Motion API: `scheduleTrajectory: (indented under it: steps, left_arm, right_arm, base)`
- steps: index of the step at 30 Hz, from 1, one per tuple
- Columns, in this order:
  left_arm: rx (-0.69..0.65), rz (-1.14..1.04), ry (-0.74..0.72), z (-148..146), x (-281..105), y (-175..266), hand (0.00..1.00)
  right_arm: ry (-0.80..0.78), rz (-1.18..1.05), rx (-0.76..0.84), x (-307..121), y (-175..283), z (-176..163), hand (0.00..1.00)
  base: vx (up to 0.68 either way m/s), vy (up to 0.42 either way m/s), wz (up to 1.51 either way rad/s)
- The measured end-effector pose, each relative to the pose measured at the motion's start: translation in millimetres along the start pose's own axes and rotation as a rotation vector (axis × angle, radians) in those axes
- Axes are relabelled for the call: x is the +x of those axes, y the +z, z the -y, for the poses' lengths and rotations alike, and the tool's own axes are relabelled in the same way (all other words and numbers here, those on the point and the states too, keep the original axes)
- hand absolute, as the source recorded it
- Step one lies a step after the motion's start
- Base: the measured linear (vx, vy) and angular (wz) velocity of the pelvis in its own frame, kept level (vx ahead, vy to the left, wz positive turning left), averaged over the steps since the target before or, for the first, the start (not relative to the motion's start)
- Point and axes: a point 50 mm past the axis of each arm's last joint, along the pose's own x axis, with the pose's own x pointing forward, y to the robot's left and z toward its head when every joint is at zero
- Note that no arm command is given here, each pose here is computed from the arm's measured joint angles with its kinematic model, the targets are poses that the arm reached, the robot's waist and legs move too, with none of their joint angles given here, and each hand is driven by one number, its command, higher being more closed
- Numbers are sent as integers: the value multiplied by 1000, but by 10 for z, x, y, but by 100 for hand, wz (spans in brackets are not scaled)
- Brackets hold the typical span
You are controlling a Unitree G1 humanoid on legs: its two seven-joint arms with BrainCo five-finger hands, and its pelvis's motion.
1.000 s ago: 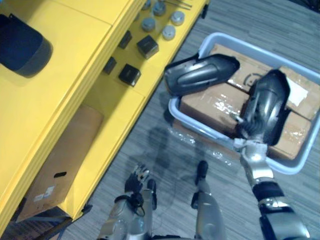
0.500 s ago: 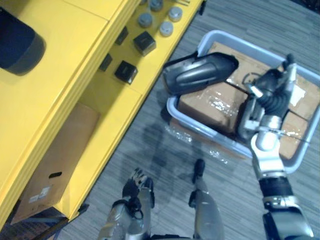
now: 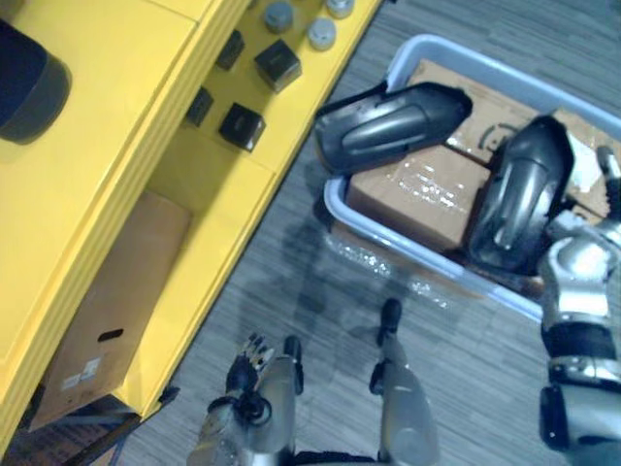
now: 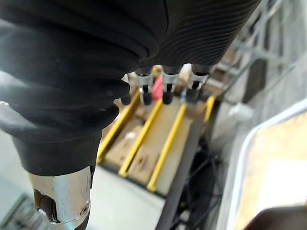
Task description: Walk over and take plastic housings, then place them on the shelf
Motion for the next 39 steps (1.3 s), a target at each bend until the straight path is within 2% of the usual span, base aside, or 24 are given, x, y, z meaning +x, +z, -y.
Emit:
scheduleTrajectory:
  steps: [8,25,32,38,39]
  left_arm:
    - [-3,-5,-6,-33,-2,-18,0]
    - [-7,0,-31,27,2,-6,0]
    - [-35,0,-52,106,7,-5,0]
    - [-30,-7,-67,137,6,-9,0]
    - [-30,-8,-68,138,6,-10,0]
  right_arm:
    - [-31,-120,-59,121,-149,57,0]
    - [133,-372,-178,108,-584,148,0]
    - [160,-337,-249,238,-507,178,0]
    - [217,-293,-410,212,-553,179,0]
    - [226,-286,-435,208,-556,175,100]
  base:
    - [10,6,2]
    - [3,8,2]
    - [-8,2,4]
    - [-27,-6,9]
    - [0,0,0]
